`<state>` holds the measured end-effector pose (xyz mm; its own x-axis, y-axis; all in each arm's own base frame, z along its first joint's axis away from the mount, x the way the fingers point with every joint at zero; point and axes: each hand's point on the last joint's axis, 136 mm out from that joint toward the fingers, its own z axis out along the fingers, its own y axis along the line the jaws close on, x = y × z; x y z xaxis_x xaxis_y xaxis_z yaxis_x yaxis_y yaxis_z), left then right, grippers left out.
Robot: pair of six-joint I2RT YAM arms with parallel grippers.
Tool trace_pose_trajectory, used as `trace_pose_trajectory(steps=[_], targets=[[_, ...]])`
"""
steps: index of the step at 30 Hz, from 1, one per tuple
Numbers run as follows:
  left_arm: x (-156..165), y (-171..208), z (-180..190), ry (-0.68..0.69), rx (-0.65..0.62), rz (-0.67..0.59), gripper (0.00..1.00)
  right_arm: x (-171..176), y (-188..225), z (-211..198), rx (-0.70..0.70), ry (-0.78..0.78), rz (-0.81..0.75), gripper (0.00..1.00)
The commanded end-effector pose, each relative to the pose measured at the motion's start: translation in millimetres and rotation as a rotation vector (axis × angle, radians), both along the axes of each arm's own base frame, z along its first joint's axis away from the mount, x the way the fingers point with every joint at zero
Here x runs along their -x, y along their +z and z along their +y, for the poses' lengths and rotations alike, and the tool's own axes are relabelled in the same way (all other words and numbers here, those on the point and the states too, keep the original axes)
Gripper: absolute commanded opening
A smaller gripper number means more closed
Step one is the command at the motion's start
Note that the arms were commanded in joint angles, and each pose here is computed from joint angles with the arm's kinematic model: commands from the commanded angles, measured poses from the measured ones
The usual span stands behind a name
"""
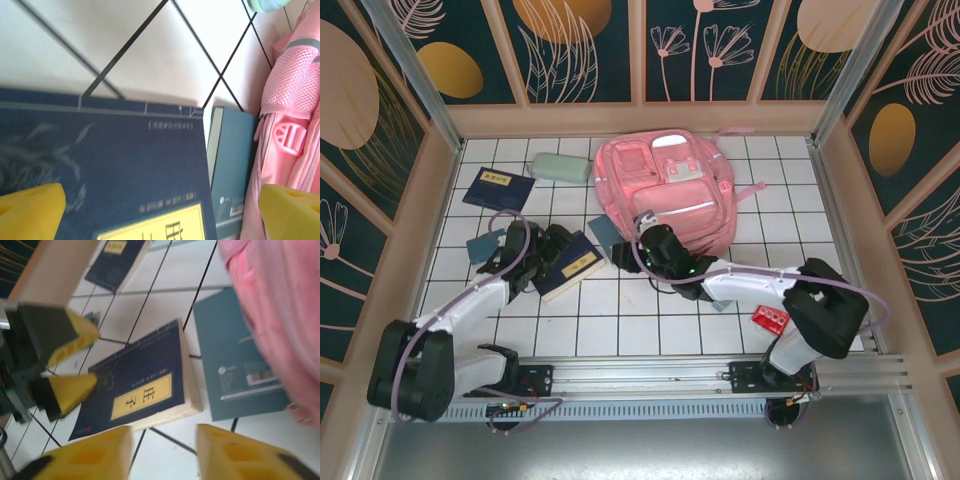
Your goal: Pack the student bag
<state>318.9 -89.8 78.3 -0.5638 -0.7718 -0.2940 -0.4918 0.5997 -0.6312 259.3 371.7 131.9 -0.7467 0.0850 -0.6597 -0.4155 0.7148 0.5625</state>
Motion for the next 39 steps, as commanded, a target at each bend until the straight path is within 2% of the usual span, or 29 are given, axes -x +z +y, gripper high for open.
trace_pose_trajectory(steps=[1, 4, 8, 17, 23, 31, 39], targets=[[-16.6, -4.0, 11.9, -0.052, -0.122, 0.011, 0.99, 4.6, 4.1, 34.1, -0.049, 0.049, 0.007, 0.23], [-29.2, -14.3, 30.9, -0.024, -0.17, 0.042, 0.98, 5.6, -15.1, 52.7, -0.023, 0.063, 0.036, 0.08], [-41.2, -25.5, 48.2, -0.011, -0.197, 0.06, 0.99, 6.3, -42.7, 74.1, 0.002, 0.094, 0.094, 0.03], [-45.9, -44.1, 52.6, -0.038, -0.228, 0.098, 0.98, -0.2, -88.8, 87.0, 0.09, 0.077, 0.148, 0.02], [-22.1, -54.3, 46.3, -0.053, -0.177, 0.12, 0.98, -12.5, -107.5, 75.0, 0.146, 0.02, 0.159, 0.02], [36.7, -80.9, 23.2, -0.07, 0.017, 0.167, 0.98, -43.0, -107.5, 53.4, 0.182, -0.05, 0.135, 0.02], [71.1, -75.3, -11.0, -0.121, 0.091, 0.146, 0.96, -70.7, -94.1, 43.4, 0.195, -0.077, 0.098, 0.02]])
